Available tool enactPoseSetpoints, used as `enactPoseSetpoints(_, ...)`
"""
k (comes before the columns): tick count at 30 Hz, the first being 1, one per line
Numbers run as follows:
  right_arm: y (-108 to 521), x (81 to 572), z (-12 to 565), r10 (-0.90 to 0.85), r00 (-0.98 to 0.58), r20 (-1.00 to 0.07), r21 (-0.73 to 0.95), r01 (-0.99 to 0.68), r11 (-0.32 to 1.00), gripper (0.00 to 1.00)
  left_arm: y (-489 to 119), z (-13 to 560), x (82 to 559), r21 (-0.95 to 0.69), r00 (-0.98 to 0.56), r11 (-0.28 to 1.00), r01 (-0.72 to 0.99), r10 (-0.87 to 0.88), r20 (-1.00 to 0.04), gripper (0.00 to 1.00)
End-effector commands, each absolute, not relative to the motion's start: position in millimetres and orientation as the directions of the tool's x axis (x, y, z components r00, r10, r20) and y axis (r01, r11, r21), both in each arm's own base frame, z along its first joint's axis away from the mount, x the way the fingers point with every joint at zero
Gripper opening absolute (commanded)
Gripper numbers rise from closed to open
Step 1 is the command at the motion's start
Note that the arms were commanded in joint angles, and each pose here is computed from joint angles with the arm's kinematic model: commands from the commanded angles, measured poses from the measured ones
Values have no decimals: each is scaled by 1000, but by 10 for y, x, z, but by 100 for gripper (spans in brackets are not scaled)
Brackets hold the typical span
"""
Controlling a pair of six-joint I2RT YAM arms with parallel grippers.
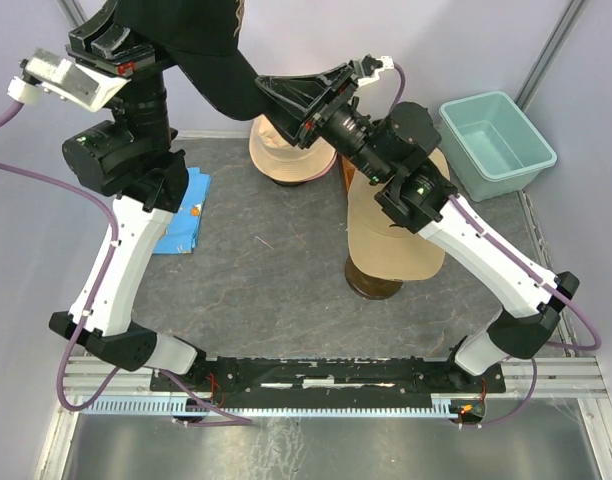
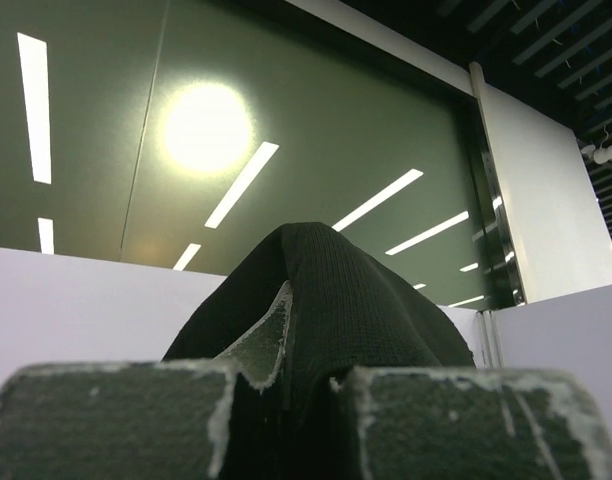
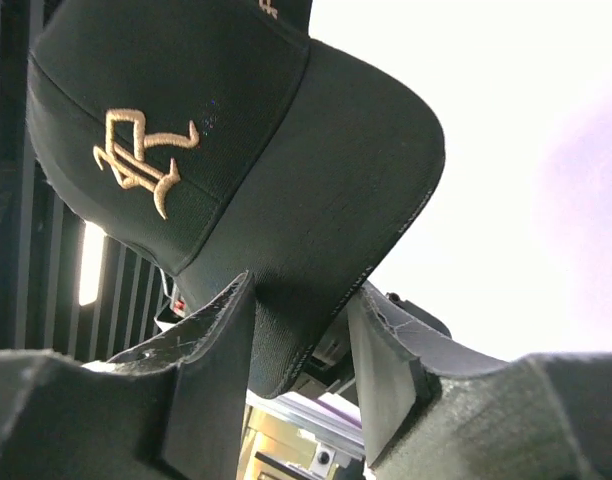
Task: Stack the hats
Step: Adjust the hat.
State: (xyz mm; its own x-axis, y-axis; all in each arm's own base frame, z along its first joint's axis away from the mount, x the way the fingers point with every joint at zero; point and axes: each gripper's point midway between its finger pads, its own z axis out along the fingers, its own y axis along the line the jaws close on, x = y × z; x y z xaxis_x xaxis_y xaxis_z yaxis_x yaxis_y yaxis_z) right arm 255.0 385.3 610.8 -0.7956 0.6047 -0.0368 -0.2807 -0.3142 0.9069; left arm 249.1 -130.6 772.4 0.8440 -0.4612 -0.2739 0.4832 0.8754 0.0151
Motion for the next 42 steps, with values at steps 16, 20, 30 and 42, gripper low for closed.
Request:
enactPoseSetpoints(16,3388,2561,6611,669,-743,-20,818,-397,-416,46,-1384,7624,2274,-13,773,794,608,-596,-220,3)
enactPoseSetpoints(20,3357,2590,6630,670,-742,-10,812,-397,-428,39,-1436,7578,2264,-5,766,787,617,-602,-224,3)
enactPoseSetpoints(30,3216,2669,6684,696,-717,-17,796,-431,-425,0,-1456,7455,2265,-6,762,787,617,-599,-247,3)
enactPoseSetpoints(42,2268,2592,6824,887,-409,-216,780,-618,-95,0,-1159,6707,2754,-194,749,900,391,-434,-500,77)
